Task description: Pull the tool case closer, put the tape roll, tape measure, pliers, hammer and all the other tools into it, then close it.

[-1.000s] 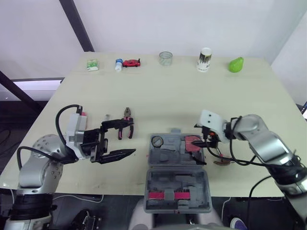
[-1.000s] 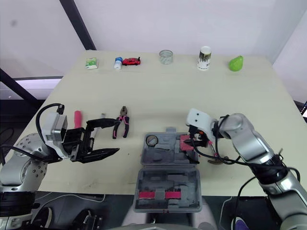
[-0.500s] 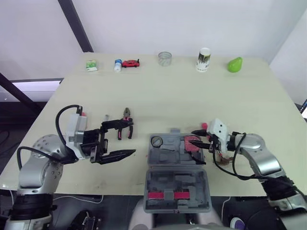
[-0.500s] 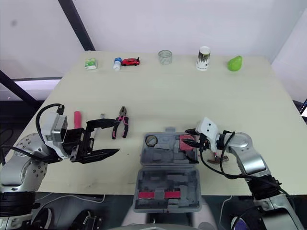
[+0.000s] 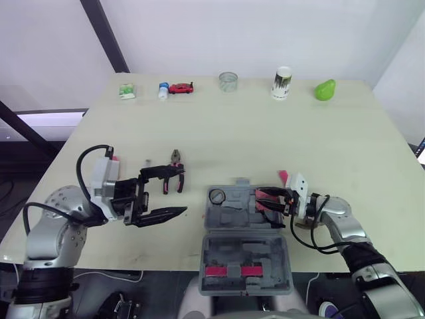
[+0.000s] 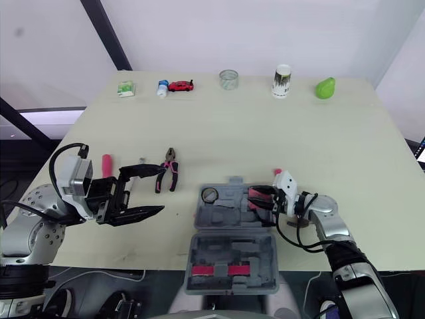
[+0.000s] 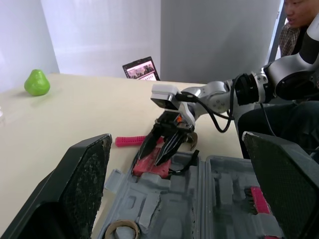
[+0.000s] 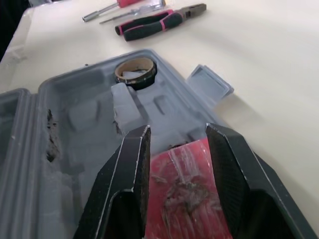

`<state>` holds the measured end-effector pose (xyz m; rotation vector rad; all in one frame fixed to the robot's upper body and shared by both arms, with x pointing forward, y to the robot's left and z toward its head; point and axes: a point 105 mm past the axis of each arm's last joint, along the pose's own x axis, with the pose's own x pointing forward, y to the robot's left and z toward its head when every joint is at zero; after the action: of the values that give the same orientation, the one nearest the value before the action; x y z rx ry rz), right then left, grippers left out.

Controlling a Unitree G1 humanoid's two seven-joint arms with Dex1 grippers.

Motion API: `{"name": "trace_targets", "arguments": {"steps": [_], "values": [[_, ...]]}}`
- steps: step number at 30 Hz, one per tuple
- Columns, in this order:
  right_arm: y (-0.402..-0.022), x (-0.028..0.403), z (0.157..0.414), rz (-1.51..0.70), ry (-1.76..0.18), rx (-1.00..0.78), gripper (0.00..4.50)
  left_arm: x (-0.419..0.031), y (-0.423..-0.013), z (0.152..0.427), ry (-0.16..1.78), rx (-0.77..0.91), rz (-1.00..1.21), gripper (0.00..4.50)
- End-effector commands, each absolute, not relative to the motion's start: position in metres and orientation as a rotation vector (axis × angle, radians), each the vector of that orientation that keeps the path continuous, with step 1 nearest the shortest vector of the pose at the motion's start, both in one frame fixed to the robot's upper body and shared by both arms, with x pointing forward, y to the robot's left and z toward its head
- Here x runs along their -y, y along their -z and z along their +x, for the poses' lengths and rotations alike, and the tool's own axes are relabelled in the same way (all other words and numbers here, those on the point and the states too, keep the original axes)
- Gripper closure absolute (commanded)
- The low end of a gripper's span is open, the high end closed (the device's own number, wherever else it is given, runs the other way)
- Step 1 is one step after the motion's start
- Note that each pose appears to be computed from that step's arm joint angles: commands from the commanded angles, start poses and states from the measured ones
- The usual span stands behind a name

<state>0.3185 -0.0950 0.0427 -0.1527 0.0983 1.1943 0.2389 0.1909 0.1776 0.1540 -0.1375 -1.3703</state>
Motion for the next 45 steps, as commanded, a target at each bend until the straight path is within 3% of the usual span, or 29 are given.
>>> {"name": "trace_targets", "arguments": {"steps": [1, 11, 14, 22, 27, 30, 39, 44, 45], "values": [[-0.013, 0.103, 0.311, -0.182, -1.191, -0.206, 2.66, -0.196, -0.185, 0.239, 1.36, 0.168, 0.179, 0.0], [0.041, 0.119, 0.296, -0.362, -1.219, -0.484, 2.66, -0.195, -0.182, 0.241, 1.361, 0.17, 0.174, 0.0], [0.04, 0.118, 0.297, -0.354, -1.212, -0.479, 2.66, -0.196, -0.182, 0.24, 1.357, 0.169, 0.17, 0.0], [-0.037, 0.103, 0.325, -0.304, -1.125, -0.161, 2.66, -0.209, -0.173, 0.247, 1.225, 0.12, 0.103, 0.0], [-0.085, 0.108, 0.317, -0.254, -1.066, 0.01, 2.66, -0.226, -0.172, 0.256, 1.082, 0.13, 0.1, 0.0], [-0.105, 0.131, 0.313, -0.23, -0.915, 0.107, 2.66, -0.244, -0.169, 0.26, 0.92, 0.151, 0.048, 0.0], [-0.098, 0.241, 0.25, -0.145, -0.571, 0.003, 2.66, -0.325, -0.116, 0.234, 0.4, 0.022, 0.025, 0.0], [-0.079, 0.297, 0.21, -0.15, -0.415, -0.112, 2.66, -0.36, -0.096, 0.21, 0.28, -0.041, 0.031, 0.0], [-0.076, 0.307, 0.203, -0.142, -0.377, -0.127, 2.43, -0.365, -0.093, 0.205, 0.266, -0.052, 0.026, 0.0]]}}
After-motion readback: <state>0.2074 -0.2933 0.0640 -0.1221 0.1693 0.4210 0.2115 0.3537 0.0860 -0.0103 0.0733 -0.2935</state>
